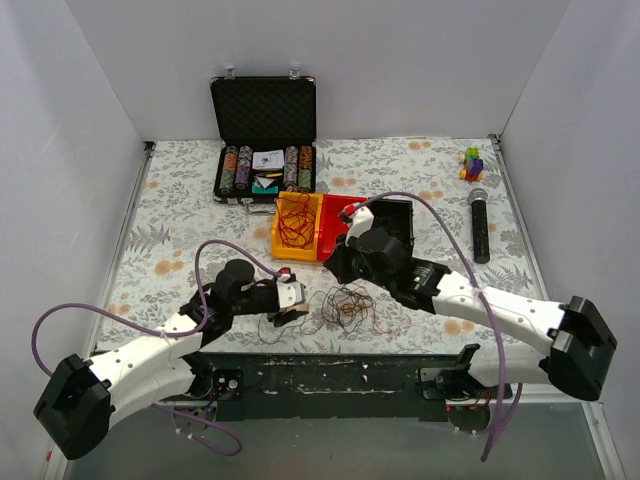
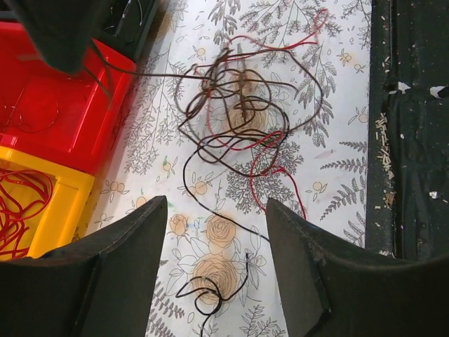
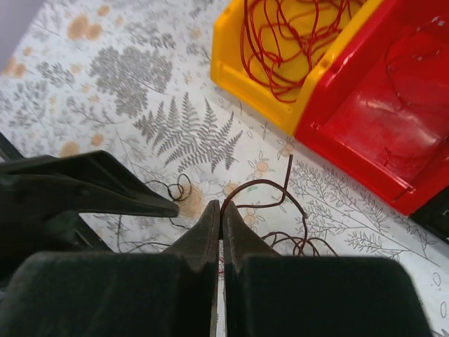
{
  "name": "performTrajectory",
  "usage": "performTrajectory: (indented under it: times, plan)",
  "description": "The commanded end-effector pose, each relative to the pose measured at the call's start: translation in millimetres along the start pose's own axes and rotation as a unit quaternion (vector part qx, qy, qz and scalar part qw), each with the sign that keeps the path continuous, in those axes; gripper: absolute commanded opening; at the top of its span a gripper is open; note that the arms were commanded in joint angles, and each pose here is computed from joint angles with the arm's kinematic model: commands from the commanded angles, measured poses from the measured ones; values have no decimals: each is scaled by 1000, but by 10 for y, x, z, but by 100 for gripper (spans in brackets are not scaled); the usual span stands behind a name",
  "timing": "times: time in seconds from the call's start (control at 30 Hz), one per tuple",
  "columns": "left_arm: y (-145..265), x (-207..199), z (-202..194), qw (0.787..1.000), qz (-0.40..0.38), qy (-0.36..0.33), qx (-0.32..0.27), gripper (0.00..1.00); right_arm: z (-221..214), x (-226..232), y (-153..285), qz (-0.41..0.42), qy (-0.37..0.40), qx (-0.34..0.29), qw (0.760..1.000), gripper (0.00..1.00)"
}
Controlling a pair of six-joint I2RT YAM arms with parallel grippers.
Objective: Untangle the cables
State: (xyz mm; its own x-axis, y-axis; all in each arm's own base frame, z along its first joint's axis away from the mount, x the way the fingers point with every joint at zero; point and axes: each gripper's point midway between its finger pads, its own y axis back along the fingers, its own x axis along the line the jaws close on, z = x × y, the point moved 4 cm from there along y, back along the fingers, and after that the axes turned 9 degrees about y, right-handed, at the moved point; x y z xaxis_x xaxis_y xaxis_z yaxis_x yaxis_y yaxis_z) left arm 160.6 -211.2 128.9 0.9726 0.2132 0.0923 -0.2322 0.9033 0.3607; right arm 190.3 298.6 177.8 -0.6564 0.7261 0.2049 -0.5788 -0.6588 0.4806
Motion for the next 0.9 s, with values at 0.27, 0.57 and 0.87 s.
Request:
performTrajectory:
  times: [0.27,0.57,0.87]
  plan:
    - [-61,-12,157,999,-19,-37,-35,65,1296,187,1112,28,34,-189,981,1]
    - [-121,443,425,986,128,-40,-100,70,1710,596,1758,140,37,-257,956,1]
    - [-75,127,857,988,14,76,-131,69,1688,700,1936,185,26,-259,948,1]
